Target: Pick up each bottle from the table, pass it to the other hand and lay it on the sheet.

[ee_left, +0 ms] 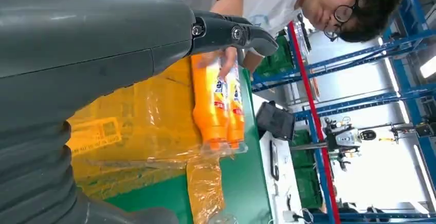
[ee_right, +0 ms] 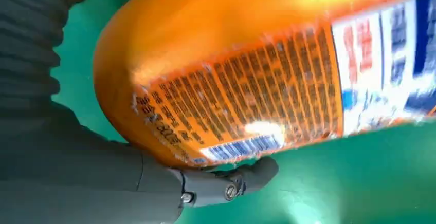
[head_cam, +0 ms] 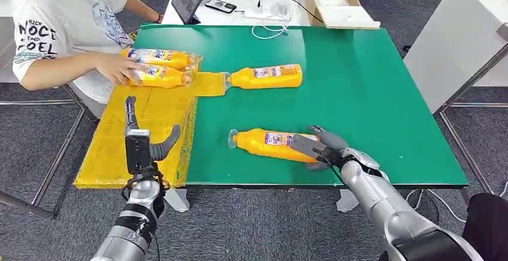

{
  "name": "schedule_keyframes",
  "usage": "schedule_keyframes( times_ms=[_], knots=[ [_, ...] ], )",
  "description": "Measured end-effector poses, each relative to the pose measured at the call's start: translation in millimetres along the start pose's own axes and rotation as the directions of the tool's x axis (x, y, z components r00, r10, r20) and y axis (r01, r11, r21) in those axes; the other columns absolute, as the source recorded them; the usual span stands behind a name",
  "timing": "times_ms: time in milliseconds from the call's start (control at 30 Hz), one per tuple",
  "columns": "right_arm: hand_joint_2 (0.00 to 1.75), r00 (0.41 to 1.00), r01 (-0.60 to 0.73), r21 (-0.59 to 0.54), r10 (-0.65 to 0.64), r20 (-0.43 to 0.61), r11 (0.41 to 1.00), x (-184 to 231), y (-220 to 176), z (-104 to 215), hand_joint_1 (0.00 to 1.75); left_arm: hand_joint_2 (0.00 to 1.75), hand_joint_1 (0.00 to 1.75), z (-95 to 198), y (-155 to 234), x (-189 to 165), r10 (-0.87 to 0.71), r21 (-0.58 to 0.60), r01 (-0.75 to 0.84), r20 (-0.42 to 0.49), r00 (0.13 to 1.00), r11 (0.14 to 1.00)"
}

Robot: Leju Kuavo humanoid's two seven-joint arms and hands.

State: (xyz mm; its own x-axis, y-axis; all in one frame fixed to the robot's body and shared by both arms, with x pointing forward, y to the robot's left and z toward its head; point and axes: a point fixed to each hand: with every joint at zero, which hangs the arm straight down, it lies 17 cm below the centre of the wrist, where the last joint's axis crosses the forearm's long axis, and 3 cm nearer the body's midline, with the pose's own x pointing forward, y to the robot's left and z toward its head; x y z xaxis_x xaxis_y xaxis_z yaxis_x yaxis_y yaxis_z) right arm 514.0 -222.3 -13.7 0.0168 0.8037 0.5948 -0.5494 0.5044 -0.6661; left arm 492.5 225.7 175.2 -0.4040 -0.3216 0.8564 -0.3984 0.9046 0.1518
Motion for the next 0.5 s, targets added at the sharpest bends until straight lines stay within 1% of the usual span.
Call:
schedule_keyframes(
  times_ms=[133,167,200,233,267,333,367,433,500],
  knots=[
    [1.75,1.0,0.005,-0.001,-0.005,-0.001,1.0,0.0,2.0,-0.5,0.37,1.75,0.0,0.7,-2.1,0.3,0.0,-0.005,0.0,0.0,1.0,1.0],
    [1.75,1.0,0.009,-0.006,-0.009,0.004,1.0,1.5,1.8,-1.0,0.52,1.75,0.0,0.8,-2.5,0.6,0.0,-0.007,0.0,0.001,1.0,1.0],
    [1.75,1.0,0.012,-0.013,-0.012,0.007,1.0,2.0,1.1,-1.2,0.63,1.75,0.0,0.9,-2.9,0.7,0.001,-0.007,-0.001,0.001,1.0,1.0],
    [1.75,1.0,0.013,-0.017,-0.013,0.01,1.0,3.1,1.3,-1.5,0.7,1.75,0.0,0.7,-2.6,0.5,0.003,-0.005,-0.003,0.0,1.0,1.0],
    [1.75,1.0,0.015,-0.022,-0.015,0.016,1.0,4.6,0.9,-1.9,1.33,1.75,0.0,0.7,-2.3,0.3,0.003,-0.004,-0.003,-0.002,1.0,1.0],
    [1.75,0.999,0.023,-0.044,-0.021,0.045,0.999,9.0,0.8,-1.9,1.48,1.75,0.0,0.7,-2.0,0.1,0.003,-0.002,-0.003,-0.003,1.0,1.0],
    [1.75,0.997,0.029,-0.053,-0.026,0.066,0.998,12.7,1.9,-1.8,1.69,1.75,0.0,0.7,-1.8,-0.1,0.004,-0.001,-0.004,-0.003,1.0,1.0],
    [1.75,0.992,0.041,-0.067,-0.033,0.12,0.997,22.1,5.5,-0.6,1.75,1.75,0.0,0.9,-2.6,0.2,0.006,-0.004,-0.006,-0.003,1.0,1.0],
    [1.75,0.985,0.052,-0.078,-0.038,0.168,0.996,30.3,10.9,1.5,1.75,1.75,0.0,1.0,-3.1,0.3,0.008,-0.006,-0.008,-0.003,1.0,1.0]
  ],
)
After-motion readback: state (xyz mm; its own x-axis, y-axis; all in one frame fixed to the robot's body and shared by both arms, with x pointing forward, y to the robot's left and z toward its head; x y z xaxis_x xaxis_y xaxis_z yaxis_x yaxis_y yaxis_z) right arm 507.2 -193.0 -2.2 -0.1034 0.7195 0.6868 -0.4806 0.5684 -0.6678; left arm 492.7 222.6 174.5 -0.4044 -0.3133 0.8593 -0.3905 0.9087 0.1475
